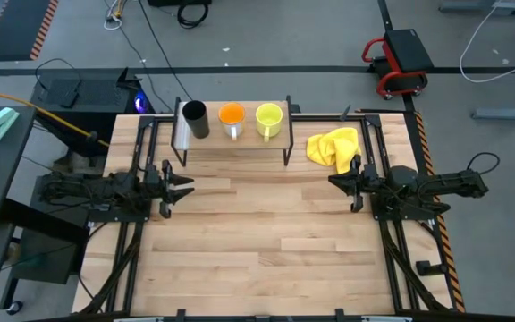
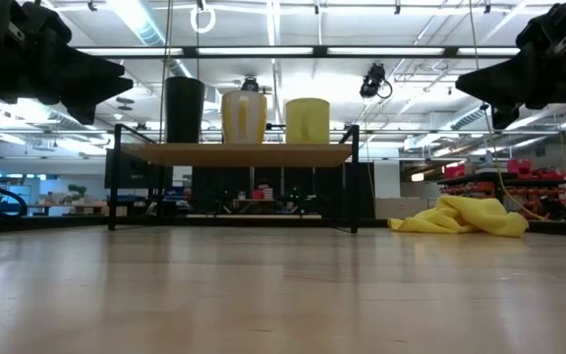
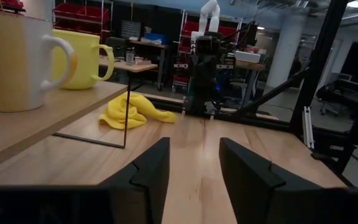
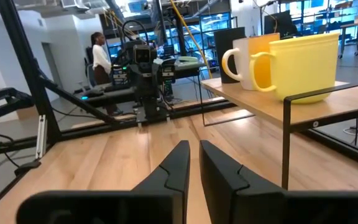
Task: Stack small to large cups/mugs on shelf
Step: Return to Home Position
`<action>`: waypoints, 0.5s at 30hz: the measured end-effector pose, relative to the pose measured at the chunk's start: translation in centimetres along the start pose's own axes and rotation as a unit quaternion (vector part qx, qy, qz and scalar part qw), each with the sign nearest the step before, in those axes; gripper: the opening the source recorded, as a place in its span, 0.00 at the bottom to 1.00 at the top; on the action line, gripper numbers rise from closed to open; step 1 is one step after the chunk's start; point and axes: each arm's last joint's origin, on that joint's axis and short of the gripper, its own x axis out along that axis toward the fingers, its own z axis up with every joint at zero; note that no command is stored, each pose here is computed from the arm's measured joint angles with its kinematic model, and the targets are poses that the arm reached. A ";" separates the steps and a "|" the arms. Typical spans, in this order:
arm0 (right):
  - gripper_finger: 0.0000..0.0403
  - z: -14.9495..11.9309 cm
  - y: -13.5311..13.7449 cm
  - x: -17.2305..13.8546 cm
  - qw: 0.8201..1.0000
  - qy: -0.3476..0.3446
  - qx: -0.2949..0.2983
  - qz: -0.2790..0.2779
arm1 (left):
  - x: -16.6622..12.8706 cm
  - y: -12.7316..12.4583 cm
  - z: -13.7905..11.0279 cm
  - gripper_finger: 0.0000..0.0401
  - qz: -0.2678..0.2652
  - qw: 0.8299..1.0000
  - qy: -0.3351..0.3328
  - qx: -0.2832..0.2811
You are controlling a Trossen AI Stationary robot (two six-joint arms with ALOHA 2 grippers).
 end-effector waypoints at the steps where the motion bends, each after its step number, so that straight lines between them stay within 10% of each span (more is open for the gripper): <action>1: 0.11 0.0 0.0 0.0 1.000 0.000 0.000 0.000 | 0.0 0.0 0.0 0.37 0.000 1.000 0.000 0.000; 15: 0.11 0.0 0.0 0.0 1.000 0.000 0.000 0.000 | 0.0 0.0 0.0 0.35 0.000 1.000 0.001 0.000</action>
